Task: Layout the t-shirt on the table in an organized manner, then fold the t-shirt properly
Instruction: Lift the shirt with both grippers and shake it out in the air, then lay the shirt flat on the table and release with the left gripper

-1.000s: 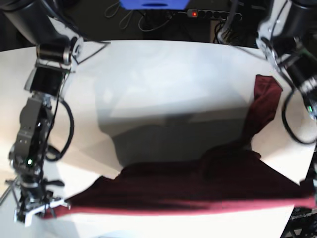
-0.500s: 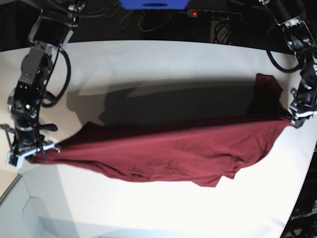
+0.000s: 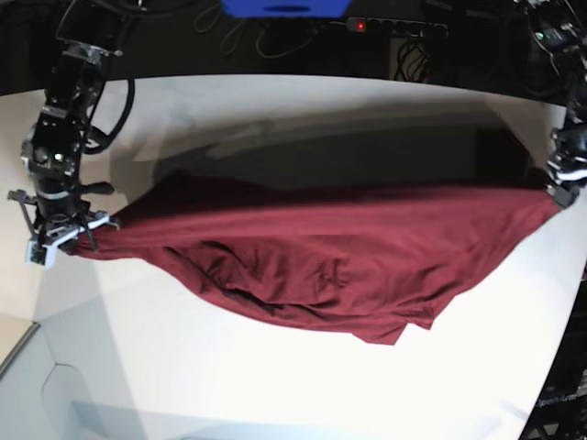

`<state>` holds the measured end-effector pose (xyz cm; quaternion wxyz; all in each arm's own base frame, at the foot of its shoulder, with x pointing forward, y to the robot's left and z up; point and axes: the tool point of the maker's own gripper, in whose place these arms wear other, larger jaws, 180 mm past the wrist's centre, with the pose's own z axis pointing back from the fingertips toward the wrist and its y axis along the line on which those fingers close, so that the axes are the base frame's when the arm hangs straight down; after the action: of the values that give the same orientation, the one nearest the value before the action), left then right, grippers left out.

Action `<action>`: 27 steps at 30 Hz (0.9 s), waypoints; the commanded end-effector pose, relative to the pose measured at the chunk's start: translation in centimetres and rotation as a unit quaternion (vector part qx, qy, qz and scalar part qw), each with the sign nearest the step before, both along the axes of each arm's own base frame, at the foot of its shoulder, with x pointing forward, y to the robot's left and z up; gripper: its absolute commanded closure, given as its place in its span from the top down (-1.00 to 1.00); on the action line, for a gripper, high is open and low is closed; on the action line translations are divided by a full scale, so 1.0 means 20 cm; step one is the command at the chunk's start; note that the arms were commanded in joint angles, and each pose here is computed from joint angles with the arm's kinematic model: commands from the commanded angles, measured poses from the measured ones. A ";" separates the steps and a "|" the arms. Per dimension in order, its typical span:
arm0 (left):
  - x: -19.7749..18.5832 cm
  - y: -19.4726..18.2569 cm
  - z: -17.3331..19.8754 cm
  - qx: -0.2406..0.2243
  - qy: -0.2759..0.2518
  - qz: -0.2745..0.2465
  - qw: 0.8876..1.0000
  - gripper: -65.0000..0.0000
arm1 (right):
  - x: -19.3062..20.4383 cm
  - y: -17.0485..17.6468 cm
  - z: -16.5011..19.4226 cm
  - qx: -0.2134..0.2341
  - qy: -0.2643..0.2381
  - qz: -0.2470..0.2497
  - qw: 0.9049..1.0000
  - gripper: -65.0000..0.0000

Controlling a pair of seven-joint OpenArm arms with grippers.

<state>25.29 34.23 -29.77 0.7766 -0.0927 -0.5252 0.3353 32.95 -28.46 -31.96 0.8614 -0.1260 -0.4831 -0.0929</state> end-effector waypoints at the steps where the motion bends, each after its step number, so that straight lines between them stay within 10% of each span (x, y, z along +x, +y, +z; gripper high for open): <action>1: 0.02 0.01 0.07 0.005 -0.023 0.004 1.000 -0.99 | 0.03 -0.02 0.08 -0.018 -0.021 0.009 1.000 -1.00; 12: 0.06 -0.15 0.01 -0.046 0.028 -0.058 0.997 -0.98 | -0.01 -0.02 0.03 -0.018 -0.006 0.010 1.000 -1.00; 20: 0.18 -0.09 0.22 -0.077 -0.041 -0.051 0.995 0.04 | -0.02 -0.02 0.03 -0.019 -0.006 0.010 1.000 -0.59; 27: 0.45 -0.14 0.37 -0.108 -0.108 -0.067 0.986 0.14 | -0.03 -0.05 0.03 -0.018 -0.005 0.000 1.000 -0.51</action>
<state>33.67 31.80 -23.53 0.7315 -0.2298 -0.5505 0.3301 31.61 -29.25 -32.92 0.8700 -0.1357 -0.4655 -0.0899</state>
